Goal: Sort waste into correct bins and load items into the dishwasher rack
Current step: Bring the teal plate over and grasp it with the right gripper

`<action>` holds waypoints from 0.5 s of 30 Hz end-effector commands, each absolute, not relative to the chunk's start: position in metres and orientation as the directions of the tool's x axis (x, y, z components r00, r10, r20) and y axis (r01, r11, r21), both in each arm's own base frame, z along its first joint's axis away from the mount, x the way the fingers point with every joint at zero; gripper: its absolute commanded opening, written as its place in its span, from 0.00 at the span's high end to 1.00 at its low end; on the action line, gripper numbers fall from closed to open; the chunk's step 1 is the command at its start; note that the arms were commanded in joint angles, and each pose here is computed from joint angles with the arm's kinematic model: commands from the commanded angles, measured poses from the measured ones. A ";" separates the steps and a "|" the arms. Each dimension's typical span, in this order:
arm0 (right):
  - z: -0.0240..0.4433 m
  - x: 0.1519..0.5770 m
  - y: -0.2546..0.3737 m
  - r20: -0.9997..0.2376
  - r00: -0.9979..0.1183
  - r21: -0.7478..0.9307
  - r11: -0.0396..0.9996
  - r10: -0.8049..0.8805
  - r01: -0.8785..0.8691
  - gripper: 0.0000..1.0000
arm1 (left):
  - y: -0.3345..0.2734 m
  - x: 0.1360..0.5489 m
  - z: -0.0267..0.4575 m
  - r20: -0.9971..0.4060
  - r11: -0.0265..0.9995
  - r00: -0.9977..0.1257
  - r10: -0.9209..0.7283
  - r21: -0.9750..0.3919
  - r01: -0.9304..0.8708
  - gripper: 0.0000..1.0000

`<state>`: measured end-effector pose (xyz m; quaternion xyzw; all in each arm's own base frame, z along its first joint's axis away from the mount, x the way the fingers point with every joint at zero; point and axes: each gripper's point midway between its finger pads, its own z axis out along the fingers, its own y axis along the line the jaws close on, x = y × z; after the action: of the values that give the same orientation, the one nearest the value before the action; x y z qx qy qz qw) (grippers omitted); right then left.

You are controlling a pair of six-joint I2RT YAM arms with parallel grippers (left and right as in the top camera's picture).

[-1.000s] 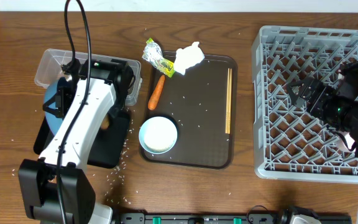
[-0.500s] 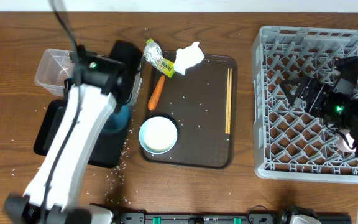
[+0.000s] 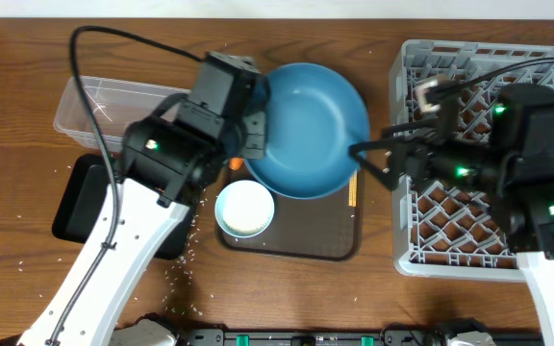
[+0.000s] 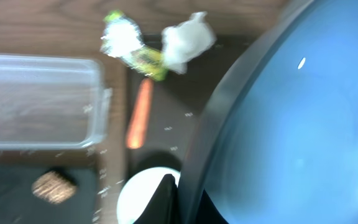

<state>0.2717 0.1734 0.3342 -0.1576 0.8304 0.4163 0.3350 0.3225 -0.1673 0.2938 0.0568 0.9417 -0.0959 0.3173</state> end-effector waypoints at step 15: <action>0.291 0.306 0.132 -0.698 -0.716 0.324 0.895 0.006 -0.307 0.17 | -0.183 0.314 0.306 -0.639 0.954 -0.761 0.112 -0.145 0.262 0.94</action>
<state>0.3020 0.1363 0.2956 -0.0823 0.8970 0.2374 0.3637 0.3151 -0.1831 0.2944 0.0949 0.9383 -0.1067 0.3151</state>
